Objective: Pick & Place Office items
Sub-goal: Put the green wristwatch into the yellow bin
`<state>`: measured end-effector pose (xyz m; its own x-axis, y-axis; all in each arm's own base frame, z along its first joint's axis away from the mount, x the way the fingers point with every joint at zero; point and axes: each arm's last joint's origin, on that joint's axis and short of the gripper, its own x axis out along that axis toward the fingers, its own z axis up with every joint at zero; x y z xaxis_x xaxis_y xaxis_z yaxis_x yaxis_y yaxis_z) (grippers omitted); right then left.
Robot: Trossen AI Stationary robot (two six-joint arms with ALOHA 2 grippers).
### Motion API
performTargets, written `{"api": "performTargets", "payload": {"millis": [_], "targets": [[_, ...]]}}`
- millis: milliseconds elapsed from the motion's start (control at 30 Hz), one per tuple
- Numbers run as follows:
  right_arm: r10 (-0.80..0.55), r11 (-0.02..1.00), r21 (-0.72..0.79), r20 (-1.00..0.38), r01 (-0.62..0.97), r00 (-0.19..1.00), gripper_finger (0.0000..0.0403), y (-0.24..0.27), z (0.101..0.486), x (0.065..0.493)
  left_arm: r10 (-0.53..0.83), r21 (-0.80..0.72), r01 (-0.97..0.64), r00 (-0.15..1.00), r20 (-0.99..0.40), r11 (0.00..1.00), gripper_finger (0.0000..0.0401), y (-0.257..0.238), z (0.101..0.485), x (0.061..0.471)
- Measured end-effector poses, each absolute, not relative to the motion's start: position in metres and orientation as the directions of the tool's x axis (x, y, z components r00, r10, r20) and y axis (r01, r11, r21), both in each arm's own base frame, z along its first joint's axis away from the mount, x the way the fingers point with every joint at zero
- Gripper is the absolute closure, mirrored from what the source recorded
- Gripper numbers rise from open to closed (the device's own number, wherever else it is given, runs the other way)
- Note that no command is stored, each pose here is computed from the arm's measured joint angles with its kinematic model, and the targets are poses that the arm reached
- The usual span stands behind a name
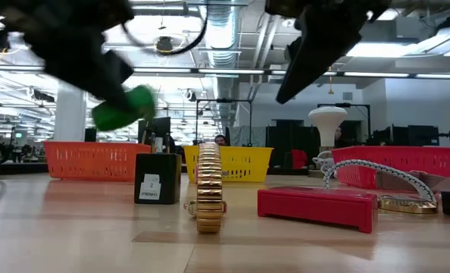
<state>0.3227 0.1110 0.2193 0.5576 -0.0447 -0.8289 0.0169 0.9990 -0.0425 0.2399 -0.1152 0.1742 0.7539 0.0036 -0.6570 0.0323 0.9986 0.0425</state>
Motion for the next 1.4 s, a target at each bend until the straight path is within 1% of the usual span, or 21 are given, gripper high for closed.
{"api": "performTargets", "payload": {"millis": [167,300,400,500,633,800,867,1067,1233,1400], "targets": [[-0.088,0.996,-0.064,-0.848,0.064,0.522,0.0184,0.107,0.231,0.308,0.061,0.157,0.047,0.781,-0.622,0.986,0.0392,-0.095,0.190,0.259],[-0.195,0.981,-0.161,-0.813,0.110,0.549,0.0184,0.105,0.245,0.296,0.074,0.171,0.044,0.776,-0.626,0.984,0.0391,-0.069,0.192,0.269],[-0.239,0.971,-0.207,-0.790,0.121,0.565,0.0184,0.102,0.250,0.290,0.100,0.177,0.011,0.792,-0.602,0.984,0.0391,-0.050,0.195,0.276],[-0.246,0.969,-0.223,-0.788,0.111,0.564,0.0184,0.096,0.246,0.283,0.107,0.183,-0.005,0.828,-0.551,0.983,0.0392,-0.032,0.200,0.283],[-0.264,0.964,-0.231,-0.797,0.129,0.543,0.0184,0.084,0.234,0.272,0.076,0.169,0.007,0.874,-0.480,0.986,0.0391,-0.011,0.208,0.290],[-0.275,0.960,-0.196,-0.797,0.200,0.538,0.0184,0.068,0.228,0.259,0.090,0.165,-0.017,0.891,-0.444,0.986,0.0390,0.010,0.209,0.294],[-0.282,0.956,-0.183,-0.790,0.229,0.544,0.0184,0.061,0.231,0.256,0.096,0.158,-0.029,0.894,-0.437,0.987,0.0390,0.017,0.205,0.298],[-0.297,0.946,-0.155,-0.763,0.283,0.574,0.0184,0.048,0.234,0.254,0.128,0.150,-0.060,0.855,-0.503,0.987,0.0390,0.034,0.174,0.309],[-0.304,0.944,-0.163,-0.774,0.288,0.556,0.0184,0.047,0.229,0.257,0.141,0.147,-0.070,0.824,-0.549,0.987,0.0389,0.041,0.153,0.315],[-0.292,0.946,-0.152,-0.786,0.286,0.546,0.0184,0.048,0.225,0.259,0.144,0.147,-0.074,0.821,-0.553,0.986,0.0387,0.043,0.146,0.317]]}}
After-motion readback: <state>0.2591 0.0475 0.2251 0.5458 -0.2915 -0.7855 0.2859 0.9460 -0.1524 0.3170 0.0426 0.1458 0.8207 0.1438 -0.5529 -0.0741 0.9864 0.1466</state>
